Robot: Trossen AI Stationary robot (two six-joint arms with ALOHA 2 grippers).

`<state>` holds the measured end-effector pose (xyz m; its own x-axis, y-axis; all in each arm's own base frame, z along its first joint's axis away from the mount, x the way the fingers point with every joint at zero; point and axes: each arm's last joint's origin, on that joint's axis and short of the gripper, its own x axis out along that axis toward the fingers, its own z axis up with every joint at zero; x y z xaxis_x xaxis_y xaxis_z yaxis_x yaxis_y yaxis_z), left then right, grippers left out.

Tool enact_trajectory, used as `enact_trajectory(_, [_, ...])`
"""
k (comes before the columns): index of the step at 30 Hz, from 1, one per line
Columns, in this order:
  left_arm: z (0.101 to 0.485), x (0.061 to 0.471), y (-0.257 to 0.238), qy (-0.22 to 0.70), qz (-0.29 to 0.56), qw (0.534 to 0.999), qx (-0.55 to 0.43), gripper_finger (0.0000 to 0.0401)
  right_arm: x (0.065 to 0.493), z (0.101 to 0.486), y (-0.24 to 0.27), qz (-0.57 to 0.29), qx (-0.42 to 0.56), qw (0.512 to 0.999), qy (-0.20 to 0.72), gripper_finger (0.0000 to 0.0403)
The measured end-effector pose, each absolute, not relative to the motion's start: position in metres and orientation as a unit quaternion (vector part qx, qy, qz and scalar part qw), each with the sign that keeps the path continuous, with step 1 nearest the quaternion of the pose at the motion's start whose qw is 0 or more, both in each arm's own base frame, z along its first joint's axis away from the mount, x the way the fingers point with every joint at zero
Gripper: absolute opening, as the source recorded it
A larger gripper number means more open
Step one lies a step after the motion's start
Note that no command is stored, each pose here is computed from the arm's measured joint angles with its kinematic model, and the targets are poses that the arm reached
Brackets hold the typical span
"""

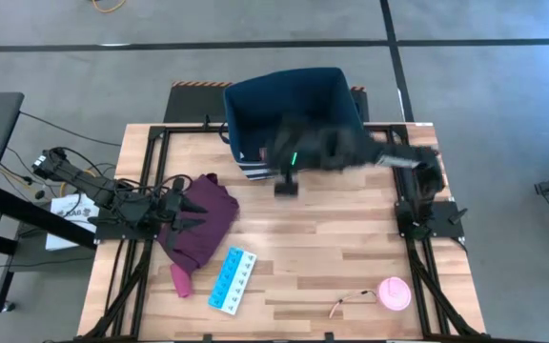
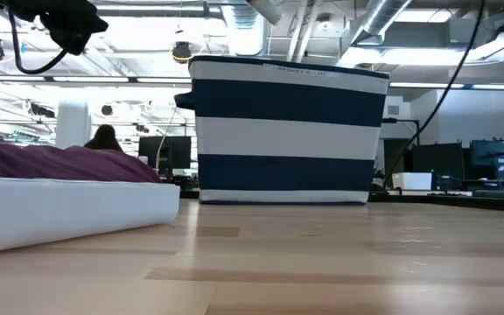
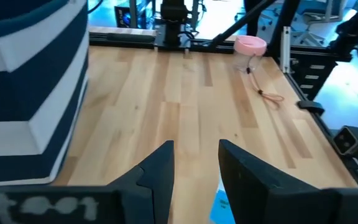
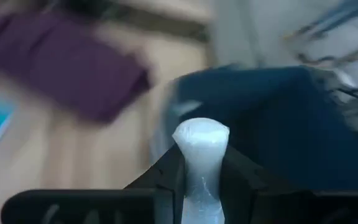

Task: Pick & place medical supplies in basket/bin
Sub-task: Put the white rolled gauze into the blue bin

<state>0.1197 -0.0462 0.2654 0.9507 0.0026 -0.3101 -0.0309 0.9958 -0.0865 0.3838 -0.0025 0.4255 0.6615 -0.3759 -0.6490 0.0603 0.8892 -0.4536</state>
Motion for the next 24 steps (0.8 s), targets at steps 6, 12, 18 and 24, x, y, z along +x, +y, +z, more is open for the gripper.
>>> enact_trajectory(6, [0.265, 0.120, -0.046, 0.157, 0.013, 0.987, -0.044, 0.0114, 0.372, 0.432, -0.102, -0.232, -0.089, 0.896, 0.368, 0.0067])
enact_trajectory(12, [0.264, 0.119, -0.046, 0.166, 0.005, 0.985, -0.042, 0.0114, 0.397, 0.370, -0.174, -0.140, 0.005, 0.900, 0.414, 0.0075])
enact_trajectory(18, [0.260, 0.118, -0.046, 0.187, 0.004, 0.982, -0.037, 0.0114, 0.414, 0.311, -0.215, -0.111, 0.013, 0.877, 0.468, 0.0116])
enact_trajectory(24, [0.259, 0.117, -0.046, 0.190, 0.006, 0.981, -0.043, 0.0114, 0.422, 0.283, -0.228, -0.090, -0.004, 0.867, 0.491, 0.0179])
